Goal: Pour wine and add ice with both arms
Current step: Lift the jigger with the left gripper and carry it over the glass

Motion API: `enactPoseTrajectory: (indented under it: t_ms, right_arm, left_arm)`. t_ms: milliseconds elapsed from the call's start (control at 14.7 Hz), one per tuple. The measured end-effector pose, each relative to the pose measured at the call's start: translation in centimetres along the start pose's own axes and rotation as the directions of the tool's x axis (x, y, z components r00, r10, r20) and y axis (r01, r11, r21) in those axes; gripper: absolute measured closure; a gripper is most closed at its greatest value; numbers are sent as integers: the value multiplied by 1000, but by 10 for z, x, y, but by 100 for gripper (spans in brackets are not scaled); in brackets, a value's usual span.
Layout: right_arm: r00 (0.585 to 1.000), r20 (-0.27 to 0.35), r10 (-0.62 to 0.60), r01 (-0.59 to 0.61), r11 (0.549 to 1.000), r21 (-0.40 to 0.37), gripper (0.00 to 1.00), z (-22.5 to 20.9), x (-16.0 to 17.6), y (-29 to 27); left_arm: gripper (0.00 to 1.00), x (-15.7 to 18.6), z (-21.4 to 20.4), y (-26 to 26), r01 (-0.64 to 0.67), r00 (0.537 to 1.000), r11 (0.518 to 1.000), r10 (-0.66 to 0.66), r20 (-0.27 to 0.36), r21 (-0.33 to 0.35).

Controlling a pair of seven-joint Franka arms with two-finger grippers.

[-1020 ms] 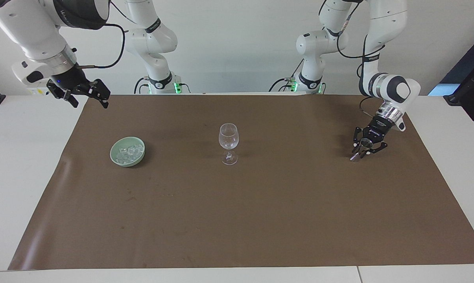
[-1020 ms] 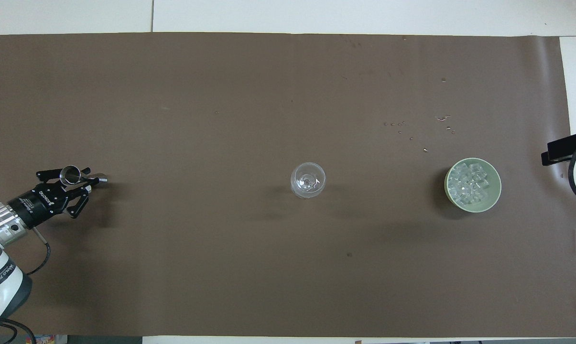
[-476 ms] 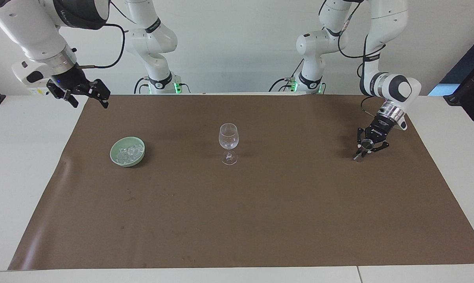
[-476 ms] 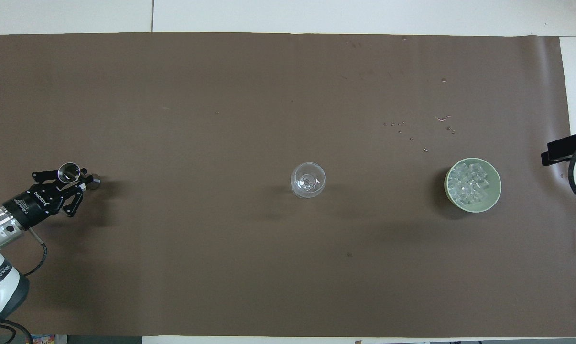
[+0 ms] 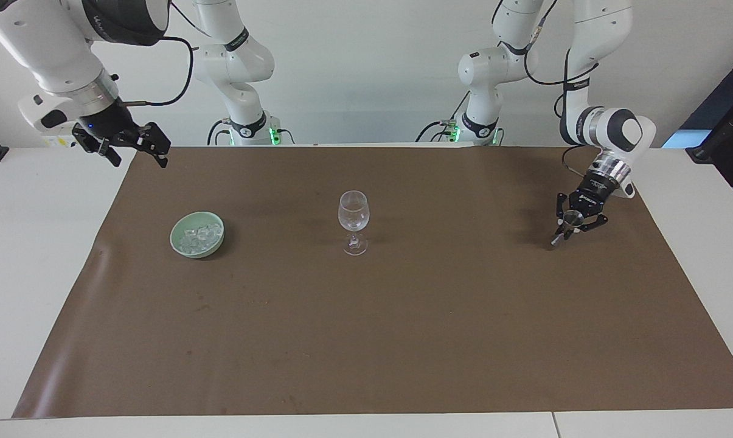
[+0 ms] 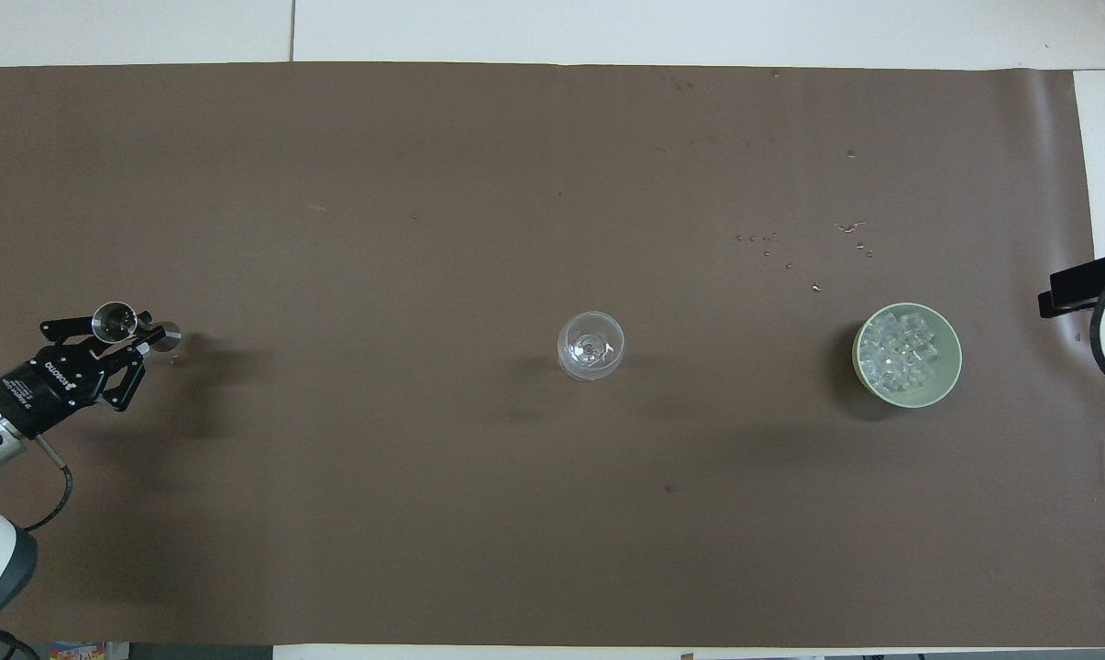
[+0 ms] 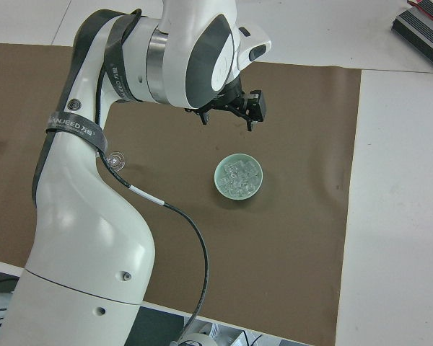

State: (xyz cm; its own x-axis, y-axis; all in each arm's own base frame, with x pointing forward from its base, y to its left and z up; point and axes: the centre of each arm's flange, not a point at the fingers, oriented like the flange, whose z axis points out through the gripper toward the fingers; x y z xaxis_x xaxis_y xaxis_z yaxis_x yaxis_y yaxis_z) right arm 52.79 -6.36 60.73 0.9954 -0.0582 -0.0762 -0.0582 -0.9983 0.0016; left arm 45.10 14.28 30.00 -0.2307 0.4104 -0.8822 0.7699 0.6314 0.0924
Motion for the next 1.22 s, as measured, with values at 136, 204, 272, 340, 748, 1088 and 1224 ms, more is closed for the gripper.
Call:
enactPoseTrajectory:
  t_ms: [136,204,272,340,748,1088,1224]
  right_arm:
    - [1000,0,0,0,1000,0,0,0,0,0]
    - [1000,0,0,0,1000,0,0,0,0,0]
    - [1000,0,0,0,1000,0,0,0,0,0]
    - [1000,0,0,0,1000,0,0,0,0,0]
    - [1000,0,0,0,1000,0,0,0,0,0]
    - [1000,0,0,0,1000,0,0,0,0,0]
    - [1000,0,0,0,1000,0,0,0,0,0]
  left_arm:
    - [78,-20,-4,0,-32,999,999,32,29,-4]
    - [78,-32,-4,-2,-41,998,999,41,42,-2]
    - [78,-44,-3,-4,-46,997,999,46,56,3]
    - [78,-58,0,-7,-61,996,998,60,72,13]
    - [78,-147,39,-53,-118,985,985,100,140,125]
    - [78,-222,102,-135,-110,994,983,112,-6,149]
    - [78,-247,124,-170,-95,994,984,103,-44,152]
